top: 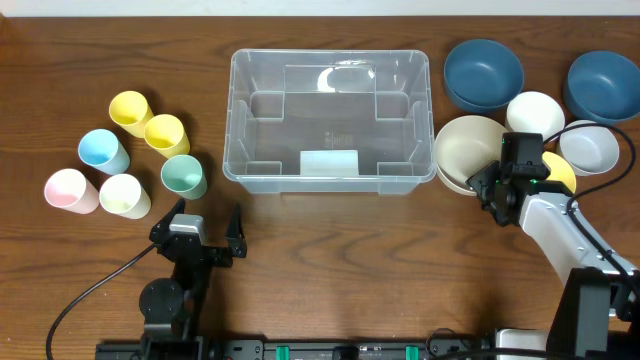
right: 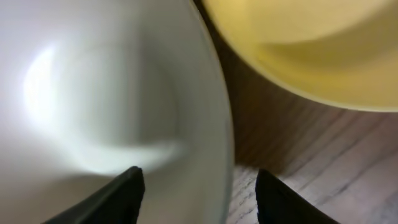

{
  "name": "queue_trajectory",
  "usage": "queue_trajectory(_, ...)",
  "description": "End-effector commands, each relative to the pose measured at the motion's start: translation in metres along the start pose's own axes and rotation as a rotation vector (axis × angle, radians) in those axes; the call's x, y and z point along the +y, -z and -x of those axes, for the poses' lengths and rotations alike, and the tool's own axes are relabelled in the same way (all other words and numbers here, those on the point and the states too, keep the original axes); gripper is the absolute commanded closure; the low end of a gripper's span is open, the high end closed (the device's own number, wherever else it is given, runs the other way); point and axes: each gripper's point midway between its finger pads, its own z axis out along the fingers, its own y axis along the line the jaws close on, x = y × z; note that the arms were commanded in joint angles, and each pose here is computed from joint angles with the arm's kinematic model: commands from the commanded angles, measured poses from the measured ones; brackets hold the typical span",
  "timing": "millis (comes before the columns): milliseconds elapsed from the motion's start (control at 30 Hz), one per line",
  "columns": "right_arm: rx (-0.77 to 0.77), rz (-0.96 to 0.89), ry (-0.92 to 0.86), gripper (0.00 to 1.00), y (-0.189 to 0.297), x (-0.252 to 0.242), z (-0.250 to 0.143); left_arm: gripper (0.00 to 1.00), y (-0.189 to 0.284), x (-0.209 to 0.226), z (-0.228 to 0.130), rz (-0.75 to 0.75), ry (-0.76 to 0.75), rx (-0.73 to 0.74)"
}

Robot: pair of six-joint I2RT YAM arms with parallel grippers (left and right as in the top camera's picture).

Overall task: Pack container
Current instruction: 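Reach the right gripper to the large cream bowl and grasp its rim, then lift the cream bowl with the right gripper and carry it over the bin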

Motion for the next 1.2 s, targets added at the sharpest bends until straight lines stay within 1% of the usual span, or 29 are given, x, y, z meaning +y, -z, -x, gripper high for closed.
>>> queue_trajectory(0,-0.007,0.000,0.007,0.48,0.000,0.001,0.000,0.02,-0.001,0.000,-0.015,-0.007,-0.011,0.045)
queue_trajectory(300,-0.017,0.011,0.027,0.60,0.000,0.004,0.003,0.02,-0.001,0.000,-0.016,-0.007,-0.011,0.046)
queue_trajectory(367,-0.017,0.011,0.027,0.68,0.000,0.004,0.003,0.02,-0.001,0.000,-0.015,-0.007,-0.011,0.045)
queue_trajectory(400,-0.018,0.011,0.027,0.70,0.000,0.004,0.003,0.02,-0.001,0.000,-0.015,-0.007,-0.011,0.045)
queue_trajectory(667,-0.034,0.025,0.054,0.69,0.008,0.008,0.010,0.02,-0.001,0.000,-0.016,-0.007,-0.011,0.046)
queue_trajectory(767,-0.045,0.030,0.046,0.70,0.013,0.007,0.015,0.02,-0.001,0.000,-0.016,-0.007,-0.011,0.046)
queue_trajectory(1100,-0.112,0.067,0.054,0.94,0.039,0.006,0.033,0.02,-0.001,0.000,-0.015,-0.007,-0.011,0.045)
queue_trajectory(1167,-0.120,0.068,0.054,0.97,0.042,0.006,0.035,0.02,-0.001,0.000,-0.015,-0.007,-0.011,0.045)
